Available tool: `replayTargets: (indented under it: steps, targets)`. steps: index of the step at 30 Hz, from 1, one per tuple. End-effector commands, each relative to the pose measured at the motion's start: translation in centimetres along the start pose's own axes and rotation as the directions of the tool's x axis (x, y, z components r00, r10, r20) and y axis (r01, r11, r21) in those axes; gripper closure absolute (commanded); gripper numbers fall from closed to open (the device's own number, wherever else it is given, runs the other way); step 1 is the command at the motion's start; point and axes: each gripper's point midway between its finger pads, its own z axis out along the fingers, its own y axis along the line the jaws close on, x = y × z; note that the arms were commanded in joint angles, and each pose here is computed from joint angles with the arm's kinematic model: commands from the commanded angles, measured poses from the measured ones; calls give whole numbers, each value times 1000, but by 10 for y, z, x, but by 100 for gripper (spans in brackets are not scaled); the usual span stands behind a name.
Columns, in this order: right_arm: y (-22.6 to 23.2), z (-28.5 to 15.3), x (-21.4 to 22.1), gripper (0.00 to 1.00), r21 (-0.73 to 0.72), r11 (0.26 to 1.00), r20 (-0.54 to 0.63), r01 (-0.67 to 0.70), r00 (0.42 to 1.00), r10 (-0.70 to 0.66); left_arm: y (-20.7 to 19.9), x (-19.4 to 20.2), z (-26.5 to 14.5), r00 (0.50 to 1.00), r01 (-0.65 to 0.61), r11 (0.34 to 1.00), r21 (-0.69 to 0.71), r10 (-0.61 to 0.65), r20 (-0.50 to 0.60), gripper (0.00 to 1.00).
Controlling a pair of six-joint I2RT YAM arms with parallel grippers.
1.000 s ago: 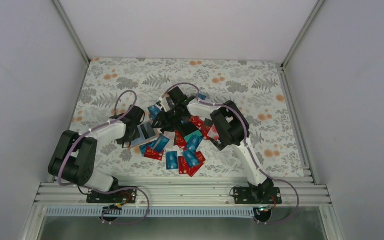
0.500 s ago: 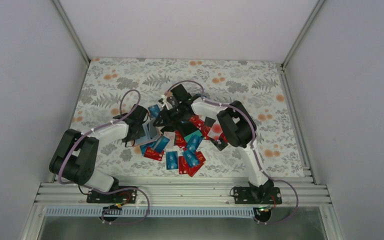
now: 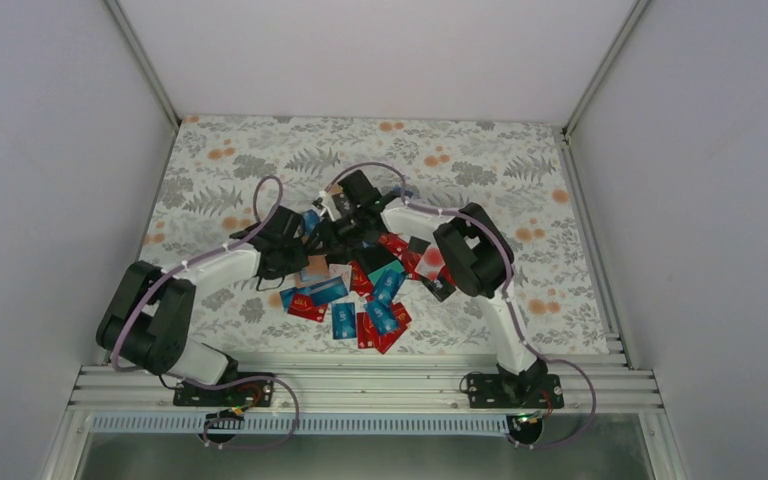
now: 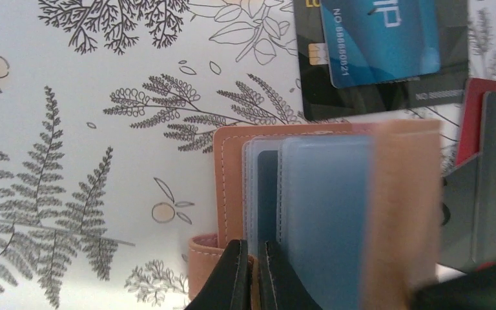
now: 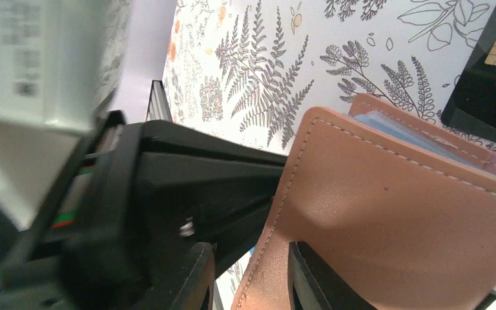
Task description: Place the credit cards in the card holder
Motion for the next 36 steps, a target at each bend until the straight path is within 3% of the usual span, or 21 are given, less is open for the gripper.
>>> replayTargets:
  steps: [1, 8, 15, 26, 36]
  targets:
    - [-4, 20, 9, 68, -26, 1000, -35, -11, 999, 10, 2, 7, -14, 1000, 17, 1000, 19, -17, -4, 96]
    - [-17, 34, 13, 69, -14, 999, -55, -32, 998, 31, 16, 14, -21, 1000, 20, 1000, -9, -20, 5, 95]
    - [-31, 38, 13, 70, 18, 999, -55, -36, 998, 37, 2, 10, -20, 1000, -8, 999, 44, 8, 0, 95]
    - [16, 2, -13, 70, -30, 999, -2, 41, 999, -41, -10, -3, -14, 1000, -11, 999, 41, 11, -1, 95]
    - [-38, 1, 9, 73, 66, 998, 5, -18, 1000, 18, -10, -4, -12, 1000, -7, 1000, 18, 8, -18, 95]
